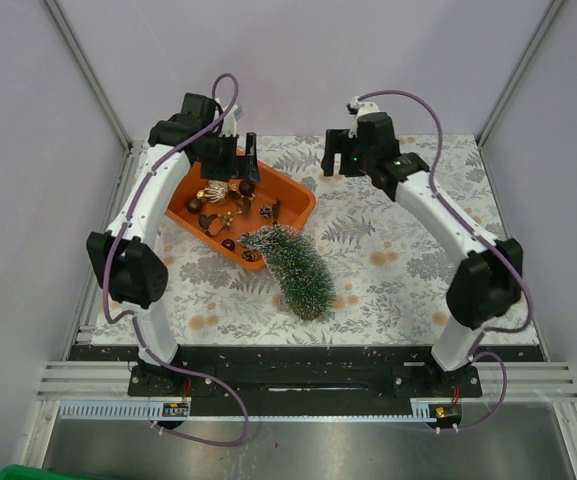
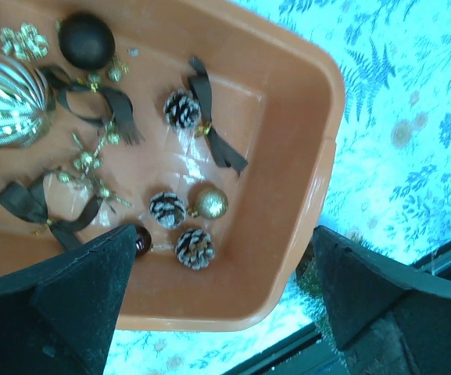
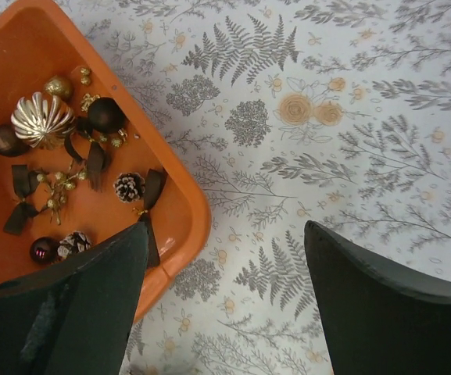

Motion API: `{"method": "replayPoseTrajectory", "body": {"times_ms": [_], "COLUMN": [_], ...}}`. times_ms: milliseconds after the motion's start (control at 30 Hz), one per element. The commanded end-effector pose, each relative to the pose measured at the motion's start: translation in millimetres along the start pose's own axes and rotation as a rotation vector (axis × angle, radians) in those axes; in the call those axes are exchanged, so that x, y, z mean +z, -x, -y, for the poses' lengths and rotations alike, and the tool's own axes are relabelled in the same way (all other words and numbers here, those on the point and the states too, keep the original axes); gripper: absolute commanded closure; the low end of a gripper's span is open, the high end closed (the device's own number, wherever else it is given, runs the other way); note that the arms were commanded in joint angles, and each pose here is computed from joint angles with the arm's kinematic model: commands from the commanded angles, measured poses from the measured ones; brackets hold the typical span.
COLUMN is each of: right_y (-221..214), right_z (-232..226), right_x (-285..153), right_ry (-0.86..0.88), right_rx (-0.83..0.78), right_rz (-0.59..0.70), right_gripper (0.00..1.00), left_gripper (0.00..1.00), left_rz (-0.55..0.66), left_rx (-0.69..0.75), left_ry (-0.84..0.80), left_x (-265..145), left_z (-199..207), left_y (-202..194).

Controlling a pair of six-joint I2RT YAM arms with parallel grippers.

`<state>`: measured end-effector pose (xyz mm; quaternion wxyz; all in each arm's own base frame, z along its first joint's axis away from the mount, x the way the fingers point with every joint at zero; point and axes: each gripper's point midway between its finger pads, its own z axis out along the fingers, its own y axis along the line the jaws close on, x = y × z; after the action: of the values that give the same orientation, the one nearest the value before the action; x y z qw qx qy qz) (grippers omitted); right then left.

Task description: Decorate the small christmas tree

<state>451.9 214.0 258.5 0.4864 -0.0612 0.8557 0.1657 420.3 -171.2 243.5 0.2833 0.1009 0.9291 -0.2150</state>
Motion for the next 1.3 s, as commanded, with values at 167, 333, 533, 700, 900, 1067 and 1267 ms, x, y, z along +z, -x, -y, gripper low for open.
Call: {"method": "replayPoseTrajectory", "body": {"times_ms": [167, 333, 533, 700, 900, 1067, 1267], "right_y": [-38, -61, -81, -84, -75, -39, -1], "right_z": [1, -9, -15, -16, -28, -29, -49], "right_x": [85, 117, 144, 157, 134, 116, 101], "right_ry": [-0.001, 0.063, 0.089, 0.086, 0.141, 0.143, 0.222], "right_rx": [0.100, 0.141, 0.163, 0.150, 0.123, 0.086, 0.063], "right_rz": [-0.144, -0.192, -0.238, -0.258, -0.153, -0.039, 0.059], "right_gripper": [0.12, 0.15, 0.21, 0.29, 0.29, 0.27, 0.24], "left_gripper": [0.01, 0.01, 0.01, 0.01, 0.01, 0.01, 0.01], "left_rz": [-0.036, -0.010, 0.000, 0.006, -0.007, -0.004, -0.005], "left_rx": [0.024, 0.030, 0.000, -0.012, -0.030, -0.037, -0.045], "left_ry": [-0.003, 0.012, 0.020, 0.033, 0.042, 0.047, 0.050], "left_x": [-5, -15, -19, -22, -21, -22, -22], "left_z": [-8, -11, -18, -24, -31, -34, -37], "left_y": [-31, -29, -27, -27, -33, -32, -32]}}
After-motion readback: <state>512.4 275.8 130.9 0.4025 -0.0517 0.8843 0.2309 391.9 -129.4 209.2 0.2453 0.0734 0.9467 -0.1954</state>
